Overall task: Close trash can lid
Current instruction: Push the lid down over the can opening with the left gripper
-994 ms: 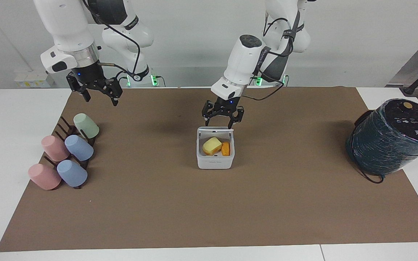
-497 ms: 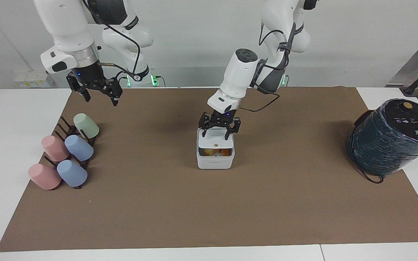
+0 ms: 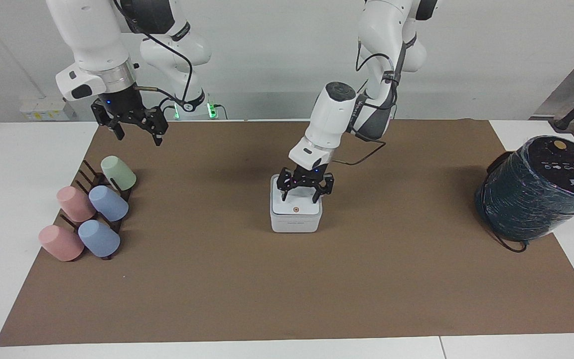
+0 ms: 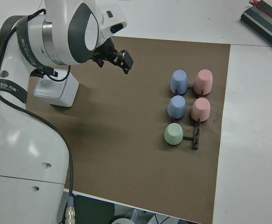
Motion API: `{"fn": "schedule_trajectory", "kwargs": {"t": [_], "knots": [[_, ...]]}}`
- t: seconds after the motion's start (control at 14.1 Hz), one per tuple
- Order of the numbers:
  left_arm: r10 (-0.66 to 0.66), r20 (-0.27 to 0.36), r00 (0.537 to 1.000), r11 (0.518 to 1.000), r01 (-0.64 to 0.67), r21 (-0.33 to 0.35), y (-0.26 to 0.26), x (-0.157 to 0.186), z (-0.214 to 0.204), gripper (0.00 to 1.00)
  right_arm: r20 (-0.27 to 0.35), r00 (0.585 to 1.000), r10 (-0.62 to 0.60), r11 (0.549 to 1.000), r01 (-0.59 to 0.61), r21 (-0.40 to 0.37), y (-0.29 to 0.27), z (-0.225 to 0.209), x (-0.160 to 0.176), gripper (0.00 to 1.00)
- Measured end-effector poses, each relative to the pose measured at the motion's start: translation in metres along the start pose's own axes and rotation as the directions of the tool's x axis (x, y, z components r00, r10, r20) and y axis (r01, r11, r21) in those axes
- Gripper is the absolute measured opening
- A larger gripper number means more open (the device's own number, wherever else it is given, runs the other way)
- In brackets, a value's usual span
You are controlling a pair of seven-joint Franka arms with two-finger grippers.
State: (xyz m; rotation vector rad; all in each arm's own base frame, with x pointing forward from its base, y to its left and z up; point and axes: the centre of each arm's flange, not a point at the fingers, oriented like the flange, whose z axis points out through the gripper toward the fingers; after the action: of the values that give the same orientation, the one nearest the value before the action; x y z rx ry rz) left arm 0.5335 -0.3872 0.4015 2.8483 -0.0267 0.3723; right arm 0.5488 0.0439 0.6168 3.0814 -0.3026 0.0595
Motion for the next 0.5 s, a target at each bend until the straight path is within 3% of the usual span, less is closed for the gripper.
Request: {"fn": "schedule_trajectory", "kwargs": {"t": [0.5], "knots": [[0.019, 0.007, 1.000, 1.000, -0.019, 0.015, 0.0003, -0.0031, 0.0102, 1.00, 0.000, 1.000, 0.000, 1.000, 0.000, 0.000, 0.0000, 0.0001, 0.0000, 1.00]]}}
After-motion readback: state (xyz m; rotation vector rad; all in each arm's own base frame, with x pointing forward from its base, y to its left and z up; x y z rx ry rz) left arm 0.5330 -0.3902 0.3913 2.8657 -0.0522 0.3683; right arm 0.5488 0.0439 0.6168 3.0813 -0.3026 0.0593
